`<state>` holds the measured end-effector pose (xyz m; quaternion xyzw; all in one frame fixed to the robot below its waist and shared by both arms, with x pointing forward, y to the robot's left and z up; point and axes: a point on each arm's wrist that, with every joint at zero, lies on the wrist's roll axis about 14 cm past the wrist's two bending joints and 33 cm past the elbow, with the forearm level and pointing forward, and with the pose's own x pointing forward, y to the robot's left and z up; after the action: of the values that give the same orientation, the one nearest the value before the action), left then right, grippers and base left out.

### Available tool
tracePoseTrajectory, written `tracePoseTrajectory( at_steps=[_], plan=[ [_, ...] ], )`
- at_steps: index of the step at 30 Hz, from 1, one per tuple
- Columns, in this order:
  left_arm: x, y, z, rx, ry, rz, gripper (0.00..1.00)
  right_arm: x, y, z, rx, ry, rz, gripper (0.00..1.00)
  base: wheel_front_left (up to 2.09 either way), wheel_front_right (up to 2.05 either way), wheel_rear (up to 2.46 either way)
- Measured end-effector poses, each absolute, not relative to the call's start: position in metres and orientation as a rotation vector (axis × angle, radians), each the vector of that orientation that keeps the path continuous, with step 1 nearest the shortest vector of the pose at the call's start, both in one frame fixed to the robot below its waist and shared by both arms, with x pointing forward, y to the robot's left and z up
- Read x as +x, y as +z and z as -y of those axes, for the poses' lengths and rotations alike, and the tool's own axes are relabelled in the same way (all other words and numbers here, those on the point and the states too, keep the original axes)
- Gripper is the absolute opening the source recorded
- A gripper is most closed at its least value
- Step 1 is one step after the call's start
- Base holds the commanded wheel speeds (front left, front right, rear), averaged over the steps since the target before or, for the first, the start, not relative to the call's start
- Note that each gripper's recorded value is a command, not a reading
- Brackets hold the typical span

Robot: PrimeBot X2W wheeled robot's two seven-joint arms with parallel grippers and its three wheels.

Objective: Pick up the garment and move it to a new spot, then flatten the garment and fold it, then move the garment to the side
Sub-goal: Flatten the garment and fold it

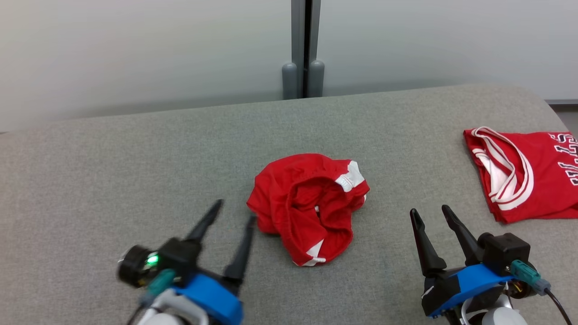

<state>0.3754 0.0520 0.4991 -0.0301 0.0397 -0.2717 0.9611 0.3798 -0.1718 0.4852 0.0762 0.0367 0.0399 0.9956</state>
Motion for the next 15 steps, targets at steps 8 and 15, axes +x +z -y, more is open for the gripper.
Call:
tracePoseTrajectory(
  at_steps=[8, 15],
  plan=[
    [0.335, 0.467, 0.047, 0.086, -0.984, -0.275, 1.00, 0.385, 0.477, 0.173, 0.165, 0.075, -0.092, 1.00, 0.00, 0.00, 0.00],
    [0.328, 0.418, 0.055, 0.213, -1.099, -0.460, 1.00, 0.387, 0.471, 0.180, 0.179, 0.051, -0.098, 1.00, 0.00, 0.00, 0.00]
  ],
)
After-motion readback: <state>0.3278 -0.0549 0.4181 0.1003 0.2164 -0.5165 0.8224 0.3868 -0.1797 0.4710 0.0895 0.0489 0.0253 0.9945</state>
